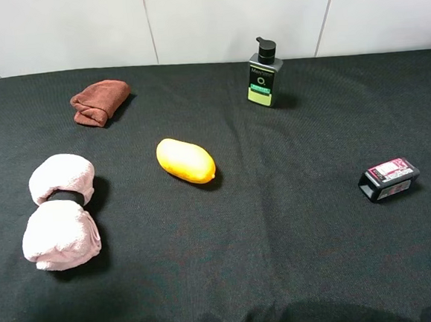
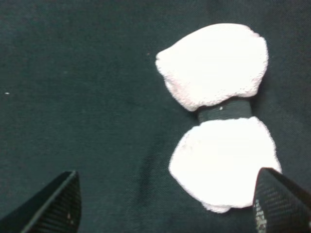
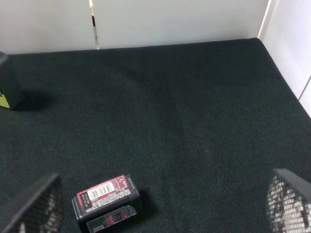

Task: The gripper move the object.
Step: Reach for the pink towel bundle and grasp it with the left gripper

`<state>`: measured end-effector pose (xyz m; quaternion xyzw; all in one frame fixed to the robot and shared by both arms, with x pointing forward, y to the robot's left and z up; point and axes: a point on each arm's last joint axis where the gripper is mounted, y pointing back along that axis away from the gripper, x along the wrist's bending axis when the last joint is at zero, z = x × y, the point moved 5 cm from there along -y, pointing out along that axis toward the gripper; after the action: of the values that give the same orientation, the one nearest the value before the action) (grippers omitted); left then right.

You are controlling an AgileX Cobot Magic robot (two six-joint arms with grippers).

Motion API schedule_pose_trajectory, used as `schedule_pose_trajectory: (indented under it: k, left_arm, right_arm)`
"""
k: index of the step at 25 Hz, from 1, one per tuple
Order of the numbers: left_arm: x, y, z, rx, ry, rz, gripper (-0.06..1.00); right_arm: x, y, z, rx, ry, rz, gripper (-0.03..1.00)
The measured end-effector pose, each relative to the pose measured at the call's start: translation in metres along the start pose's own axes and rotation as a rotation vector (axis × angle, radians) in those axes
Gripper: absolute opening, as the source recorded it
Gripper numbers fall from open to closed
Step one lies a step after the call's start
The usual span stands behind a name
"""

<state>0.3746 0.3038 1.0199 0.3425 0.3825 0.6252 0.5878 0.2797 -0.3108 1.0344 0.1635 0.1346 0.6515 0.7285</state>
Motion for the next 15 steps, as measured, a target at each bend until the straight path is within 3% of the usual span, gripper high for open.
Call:
schedule_pose_trajectory:
  k: [15]
  left_arm:
    - [-0.023,-0.052,0.022,0.185,0.109,-0.123,0.76]
  right_arm:
    - [0.0,0.0,0.0,0.0,0.0,0.0,0.63]
